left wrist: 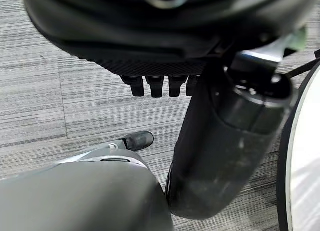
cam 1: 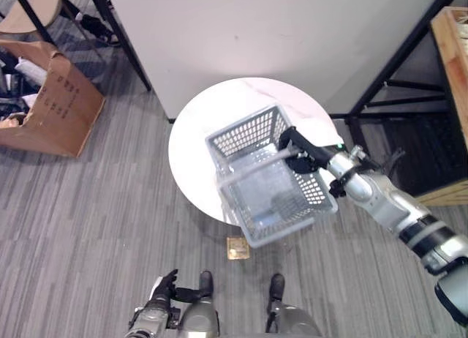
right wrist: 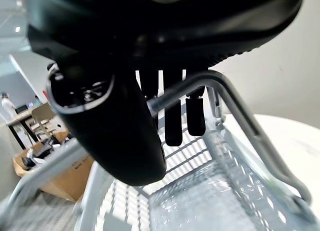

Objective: Get the vegetables into the basket

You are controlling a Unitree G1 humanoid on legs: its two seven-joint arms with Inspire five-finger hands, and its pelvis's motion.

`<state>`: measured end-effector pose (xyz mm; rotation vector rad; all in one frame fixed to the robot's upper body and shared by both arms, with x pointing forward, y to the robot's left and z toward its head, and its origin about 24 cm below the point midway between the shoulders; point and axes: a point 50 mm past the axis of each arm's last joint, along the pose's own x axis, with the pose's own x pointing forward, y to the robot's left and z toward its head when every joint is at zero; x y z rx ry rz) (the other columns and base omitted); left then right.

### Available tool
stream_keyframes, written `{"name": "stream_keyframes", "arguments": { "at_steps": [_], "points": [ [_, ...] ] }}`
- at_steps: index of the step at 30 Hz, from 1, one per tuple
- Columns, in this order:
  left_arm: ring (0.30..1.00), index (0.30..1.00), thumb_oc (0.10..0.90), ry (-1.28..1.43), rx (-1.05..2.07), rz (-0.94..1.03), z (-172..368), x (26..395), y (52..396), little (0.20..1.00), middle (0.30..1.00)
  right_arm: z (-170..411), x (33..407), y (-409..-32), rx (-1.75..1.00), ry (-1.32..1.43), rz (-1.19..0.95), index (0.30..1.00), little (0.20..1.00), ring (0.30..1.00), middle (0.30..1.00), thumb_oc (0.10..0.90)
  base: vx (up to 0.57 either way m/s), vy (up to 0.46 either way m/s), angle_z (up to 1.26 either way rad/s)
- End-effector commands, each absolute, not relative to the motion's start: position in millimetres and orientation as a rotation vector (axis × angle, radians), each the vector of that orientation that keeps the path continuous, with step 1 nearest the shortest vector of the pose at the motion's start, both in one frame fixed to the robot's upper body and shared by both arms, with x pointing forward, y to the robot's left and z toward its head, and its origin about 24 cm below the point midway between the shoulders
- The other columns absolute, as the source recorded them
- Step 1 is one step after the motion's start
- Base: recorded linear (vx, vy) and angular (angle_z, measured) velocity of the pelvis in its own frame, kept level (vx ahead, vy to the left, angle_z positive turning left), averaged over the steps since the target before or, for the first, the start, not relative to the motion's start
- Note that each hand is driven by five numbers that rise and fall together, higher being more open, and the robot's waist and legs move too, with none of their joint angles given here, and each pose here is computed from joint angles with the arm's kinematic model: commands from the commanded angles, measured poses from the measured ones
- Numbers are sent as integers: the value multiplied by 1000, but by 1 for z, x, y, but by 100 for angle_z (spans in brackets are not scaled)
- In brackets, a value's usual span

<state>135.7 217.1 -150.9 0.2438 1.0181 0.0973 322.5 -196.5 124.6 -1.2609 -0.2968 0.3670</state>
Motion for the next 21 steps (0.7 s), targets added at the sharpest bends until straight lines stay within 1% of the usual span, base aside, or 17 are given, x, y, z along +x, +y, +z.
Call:
{"name": "stream_keyframes", "arguments": {
  "at_steps": [1, 4, 5, 8, 12, 15, 18, 21],
  "points": [
    [1000, 1000, 900, 1209, 329, 44, -165, 81, 227, 1000, 1000, 196, 312, -190, -1137, -608, 289, 300, 300, 300, 300, 400, -2, 44, -26],
    [1000, 1000, 900, 1216, 323, 36, -166, 77, 225, 1000, 1000, 191, 298, -197, -1107, -606, 296, 300, 300, 300, 300, 400, 3, 73, -31],
    [1000, 1000, 900, 1215, 319, 35, -166, 77, 225, 1000, 1000, 186, 288, -204, -1103, -590, 292, 300, 300, 300, 300, 400, -4, 75, -31],
    [1000, 1000, 900, 1213, 324, 32, -166, 77, 225, 1000, 1000, 184, 282, -208, -1108, -583, 281, 300, 300, 300, 300, 400, -32, 73, -39],
    [1000, 1000, 900, 1184, 356, 13, -165, 86, 224, 1000, 1000, 172, 269, -223, -1136, -547, 216, 300, 300, 300, 300, 400, -77, 84, -28],
    [1000, 1000, 900, 1137, 374, 17, -161, 98, 225, 1000, 1000, 165, 267, -225, -1102, -536, 171, 300, 300, 300, 300, 400, -158, 55, -53],
    [1000, 1000, 900, 1115, 381, 30, -158, 103, 231, 1000, 1000, 159, 268, -232, -1078, -506, 125, 300, 300, 300, 300, 400, -180, 25, -116],
    [1000, 1000, 900, 1127, 370, 47, -158, 96, 236, 1000, 1000, 155, 271, -228, -1052, -499, 128, 300, 300, 300, 300, 400, -105, -12, -127]
  ]
}}
